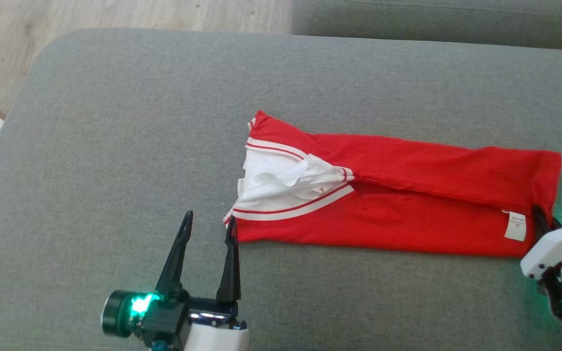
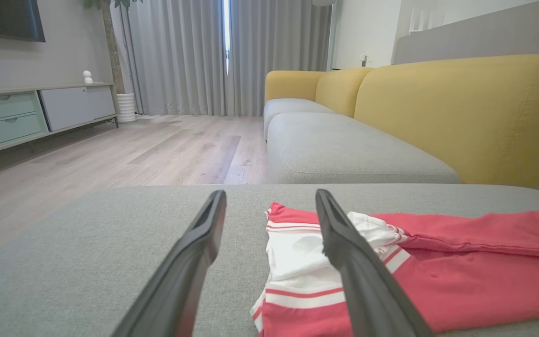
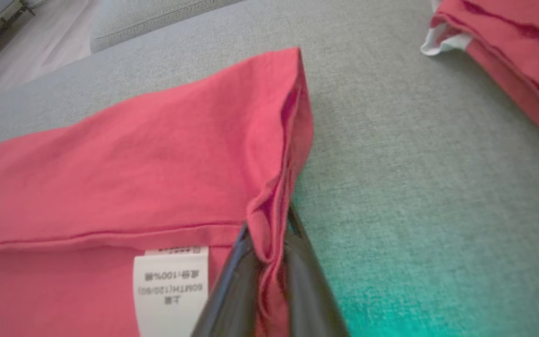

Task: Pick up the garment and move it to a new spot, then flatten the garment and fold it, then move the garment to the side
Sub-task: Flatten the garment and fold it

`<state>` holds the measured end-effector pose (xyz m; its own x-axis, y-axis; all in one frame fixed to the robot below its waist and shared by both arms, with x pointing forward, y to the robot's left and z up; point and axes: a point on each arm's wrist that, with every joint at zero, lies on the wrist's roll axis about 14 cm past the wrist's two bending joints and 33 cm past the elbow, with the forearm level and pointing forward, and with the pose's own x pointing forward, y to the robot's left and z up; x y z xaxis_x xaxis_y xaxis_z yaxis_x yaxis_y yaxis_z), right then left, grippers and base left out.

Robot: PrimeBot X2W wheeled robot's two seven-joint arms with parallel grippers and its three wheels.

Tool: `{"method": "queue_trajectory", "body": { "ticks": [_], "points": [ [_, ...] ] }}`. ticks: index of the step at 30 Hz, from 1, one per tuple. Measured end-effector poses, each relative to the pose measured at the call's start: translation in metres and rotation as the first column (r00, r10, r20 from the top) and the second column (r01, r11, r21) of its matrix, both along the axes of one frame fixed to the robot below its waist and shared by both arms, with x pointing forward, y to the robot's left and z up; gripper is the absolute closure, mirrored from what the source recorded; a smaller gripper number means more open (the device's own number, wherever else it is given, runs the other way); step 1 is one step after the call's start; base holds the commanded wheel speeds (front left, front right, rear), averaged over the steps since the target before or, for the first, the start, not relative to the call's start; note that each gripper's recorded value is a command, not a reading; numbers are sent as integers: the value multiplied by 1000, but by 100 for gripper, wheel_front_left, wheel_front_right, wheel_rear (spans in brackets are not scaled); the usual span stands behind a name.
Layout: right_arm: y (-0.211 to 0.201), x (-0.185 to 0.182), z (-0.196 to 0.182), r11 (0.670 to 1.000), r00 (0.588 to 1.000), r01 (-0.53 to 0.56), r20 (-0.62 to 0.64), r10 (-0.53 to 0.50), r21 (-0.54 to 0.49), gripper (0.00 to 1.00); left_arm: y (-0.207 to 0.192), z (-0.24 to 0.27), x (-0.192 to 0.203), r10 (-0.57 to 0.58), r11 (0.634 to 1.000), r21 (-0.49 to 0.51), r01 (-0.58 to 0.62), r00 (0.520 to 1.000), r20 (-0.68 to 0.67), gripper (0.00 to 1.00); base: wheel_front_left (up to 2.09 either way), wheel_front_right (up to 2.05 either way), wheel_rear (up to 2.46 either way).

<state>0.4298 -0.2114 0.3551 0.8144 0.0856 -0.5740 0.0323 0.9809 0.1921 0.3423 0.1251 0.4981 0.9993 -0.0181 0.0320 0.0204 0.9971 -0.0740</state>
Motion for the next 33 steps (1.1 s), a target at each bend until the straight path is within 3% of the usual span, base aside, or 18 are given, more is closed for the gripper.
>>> {"method": "queue_trajectory", "body": {
  "ticks": [5, 11, 14, 19, 23, 33],
  "points": [
    [-20, -2, 11, 999, 999, 21, 41, -19, -28, 100, -5, -1, 3, -25, 1000, -2, 25, 1000, -2, 0, 0, 0, 0],
    [-90, 3, 44, 986, 989, 107, 112, -93, -125, 100, -12, -3, 9, -53, 999, -6, 53, 999, -3, 0, 0, 0, 0],
    [-94, 14, 68, 989, 981, 114, 169, -96, -96, 100, -15, -4, 11, -65, 998, -8, 65, 998, -4, 0, 0, 0, 0],
    [-54, 32, 114, 999, 958, 34, 285, -44, 39, 100, -20, -3, 11, -85, 996, -13, 85, 996, 0, 0, 0, 0, 0],
    [-11, 34, 138, 987, 946, -68, 324, 18, 144, 100, -22, -2, 9, -87, 996, -25, 87, 996, 1, 0, 0, 0, 0],
    [125, 21, 145, 891, 932, -311, 293, 216, 332, 100, -8, 0, -5, -25, 998, -56, 25, 1000, -5, 0, 0, 0, 0]
  ]
}}
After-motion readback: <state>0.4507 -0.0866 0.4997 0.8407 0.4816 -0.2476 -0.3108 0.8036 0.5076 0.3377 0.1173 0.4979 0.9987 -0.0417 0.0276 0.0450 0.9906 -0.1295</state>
